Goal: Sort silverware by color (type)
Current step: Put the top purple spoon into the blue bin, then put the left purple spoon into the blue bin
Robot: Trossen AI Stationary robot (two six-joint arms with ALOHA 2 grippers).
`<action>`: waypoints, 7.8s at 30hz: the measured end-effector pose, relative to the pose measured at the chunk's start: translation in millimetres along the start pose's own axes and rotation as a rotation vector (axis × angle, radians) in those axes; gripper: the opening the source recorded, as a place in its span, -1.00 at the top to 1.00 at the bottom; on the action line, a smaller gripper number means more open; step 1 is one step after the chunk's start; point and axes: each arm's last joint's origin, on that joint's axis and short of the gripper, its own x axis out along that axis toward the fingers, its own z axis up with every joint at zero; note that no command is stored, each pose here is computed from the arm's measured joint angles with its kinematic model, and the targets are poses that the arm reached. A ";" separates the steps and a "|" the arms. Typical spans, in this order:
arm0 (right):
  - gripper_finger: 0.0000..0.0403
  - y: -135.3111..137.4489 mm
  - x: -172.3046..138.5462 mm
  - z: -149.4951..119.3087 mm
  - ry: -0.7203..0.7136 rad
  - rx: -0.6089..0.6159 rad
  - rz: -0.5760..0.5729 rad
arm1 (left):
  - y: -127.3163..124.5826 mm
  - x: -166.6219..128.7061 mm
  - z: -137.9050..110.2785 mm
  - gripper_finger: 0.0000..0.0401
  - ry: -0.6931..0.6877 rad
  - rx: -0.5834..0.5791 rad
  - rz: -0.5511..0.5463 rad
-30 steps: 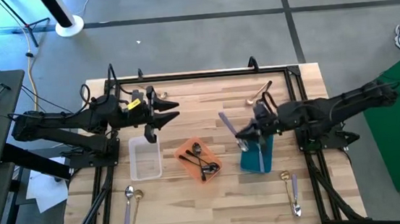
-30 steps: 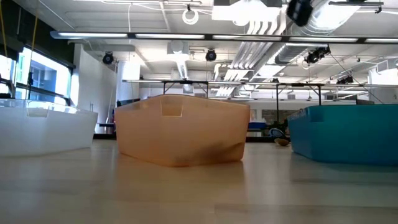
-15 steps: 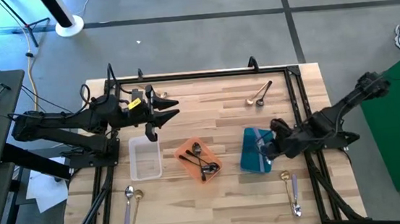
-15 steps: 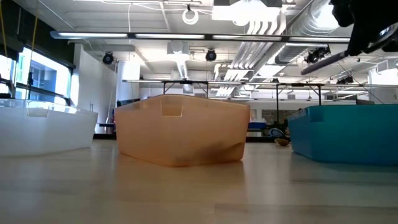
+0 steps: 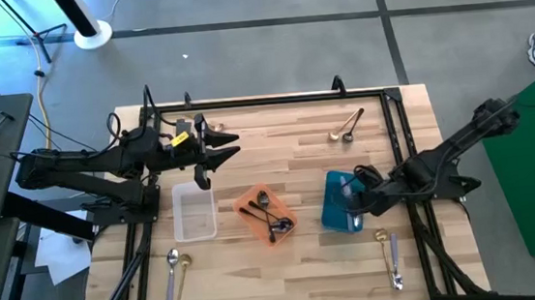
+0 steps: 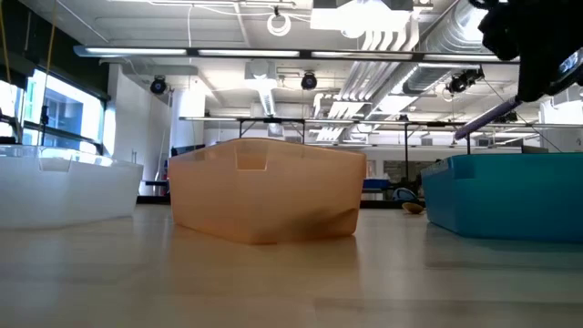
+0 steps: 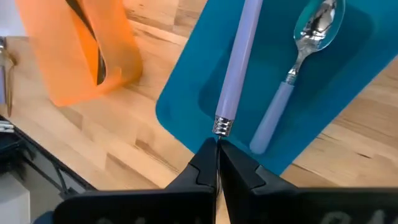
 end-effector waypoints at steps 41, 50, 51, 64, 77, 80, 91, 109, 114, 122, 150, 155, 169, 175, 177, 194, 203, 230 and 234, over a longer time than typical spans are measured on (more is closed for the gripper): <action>1.00 8.2 98.2 19.9 0.056 0.000 -0.339 | 0.0 0.0 -0.6 0.31 0.006 0.000 0.000; 1.00 5.5 113.9 28.4 0.070 -0.035 -0.387 | 0.0 0.0 -0.7 0.31 0.007 0.000 0.000; 1.00 5.4 116.0 28.5 0.077 -0.036 -0.390 | 0.0 0.0 -0.7 0.31 0.007 0.000 0.000; 1.00 7.8 123.8 28.7 0.098 -0.047 -0.376 | 0.0 0.0 -0.6 0.31 0.007 0.001 0.001; 1.00 7.3 124.2 28.4 0.104 -0.044 -0.377 | -0.1 0.0 -0.6 0.31 0.007 0.001 0.001; 1.00 7.2 124.4 28.4 0.104 -0.043 -0.377 | -0.1 0.0 -0.6 0.31 0.007 0.001 0.001; 1.00 7.4 124.8 28.3 0.102 -0.043 -0.373 | 0.0 0.0 -0.6 0.31 0.007 0.001 0.001; 1.00 7.6 125.2 28.3 0.102 -0.047 -0.368 | 0.0 0.0 -0.6 0.31 0.007 0.001 0.001; 0.97 7.7 125.5 28.3 0.102 -0.046 -0.366 | -0.1 0.0 -0.6 0.31 0.007 0.001 0.001; 0.84 6.2 126.5 28.1 0.102 -0.047 -0.375 | -0.1 0.0 -0.6 0.31 0.007 0.001 0.001; 0.45 7.1 125.6 28.4 0.090 -0.023 -0.374 | -0.1 0.0 -0.6 0.31 0.007 0.001 0.001; 0.31 7.3 125.5 28.4 0.089 -0.023 -0.372 | 0.0 0.0 -0.6 0.31 0.007 0.001 0.001; 0.25 7.5 125.4 28.5 0.089 -0.022 -0.371 | 0.0 0.0 -0.6 0.31 0.007 0.001 0.001; 0.25 7.5 125.3 28.4 0.094 -0.021 -0.371 | 0.0 0.0 -0.8 0.31 0.009 0.002 0.001; 0.25 7.7 125.1 28.2 0.101 -0.020 -0.371 | 0.0 0.0 -0.7 0.31 0.009 0.002 0.001; 0.25 38.9 52.3 36.2 0.055 -0.161 -0.286 | 0.6 0.0 -3.6 0.31 0.037 0.006 0.006; 0.25 46.7 -22.9 49.6 -0.188 -0.255 -0.047 | 0.5 0.0 -3.4 0.31 0.035 0.005 0.006; 0.25 84.8 -121.5 76.2 -0.882 -1.043 0.519 | 0.8 0.0 -2.6 0.31 0.026 0.070 0.018; 0.25 84.3 -121.2 79.6 -0.886 -1.047 0.512 | -0.1 0.0 -2.8 0.31 0.030 0.100 -0.008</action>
